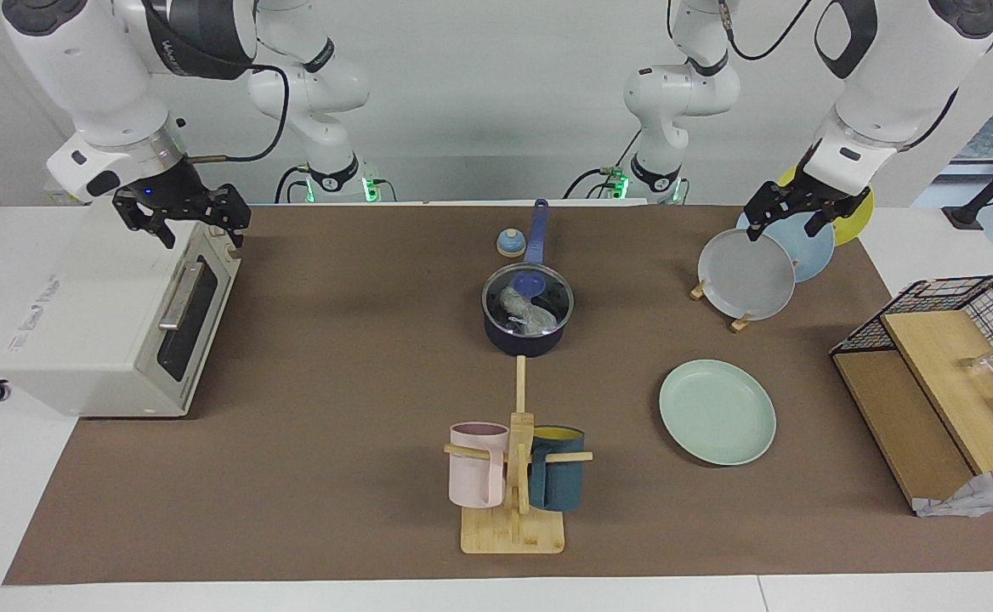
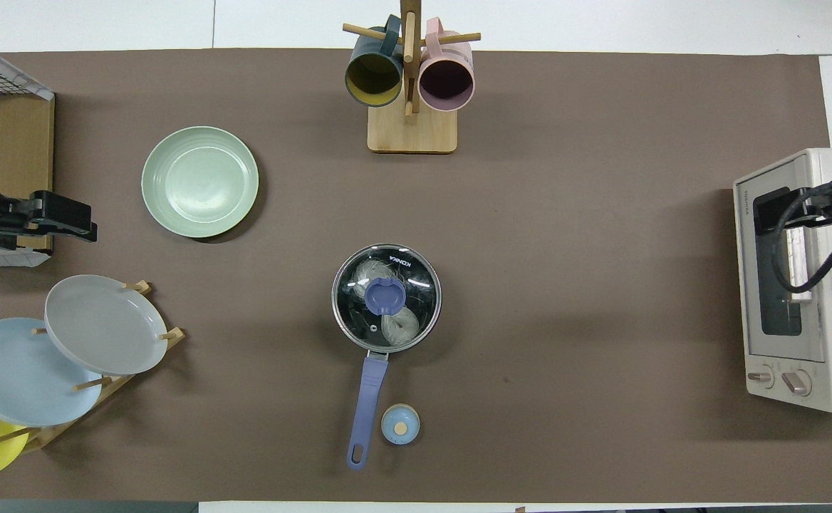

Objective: Transfer vermicelli from pot to plate

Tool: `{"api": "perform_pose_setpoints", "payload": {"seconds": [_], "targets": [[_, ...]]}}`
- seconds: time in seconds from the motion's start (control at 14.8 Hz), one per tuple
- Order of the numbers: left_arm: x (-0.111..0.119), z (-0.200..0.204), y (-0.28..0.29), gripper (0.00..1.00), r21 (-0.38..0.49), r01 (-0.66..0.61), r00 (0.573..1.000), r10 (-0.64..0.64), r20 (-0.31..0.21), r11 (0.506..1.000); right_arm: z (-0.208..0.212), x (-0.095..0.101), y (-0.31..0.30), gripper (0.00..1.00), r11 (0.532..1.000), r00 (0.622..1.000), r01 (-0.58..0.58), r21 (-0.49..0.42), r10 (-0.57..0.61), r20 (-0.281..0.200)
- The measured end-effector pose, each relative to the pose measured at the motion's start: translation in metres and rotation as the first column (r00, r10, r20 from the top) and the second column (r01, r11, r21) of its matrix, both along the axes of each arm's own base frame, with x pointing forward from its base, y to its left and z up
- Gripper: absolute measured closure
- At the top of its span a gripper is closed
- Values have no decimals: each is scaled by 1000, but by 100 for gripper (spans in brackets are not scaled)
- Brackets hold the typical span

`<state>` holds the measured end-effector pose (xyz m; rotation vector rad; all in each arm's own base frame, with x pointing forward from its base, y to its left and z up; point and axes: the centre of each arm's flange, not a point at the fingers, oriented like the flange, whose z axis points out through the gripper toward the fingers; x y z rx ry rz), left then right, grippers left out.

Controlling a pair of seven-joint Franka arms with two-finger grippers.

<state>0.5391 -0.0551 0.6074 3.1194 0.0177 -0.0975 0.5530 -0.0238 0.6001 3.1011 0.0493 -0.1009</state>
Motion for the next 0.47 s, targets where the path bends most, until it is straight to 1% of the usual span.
{"api": "perform_pose_setpoints", "payload": {"seconds": [0.47], "targets": [[0,0,0,0,0,0,1000,0,0,1000,0,0,8,0,1000,1000,-14,11,14,0]]}}
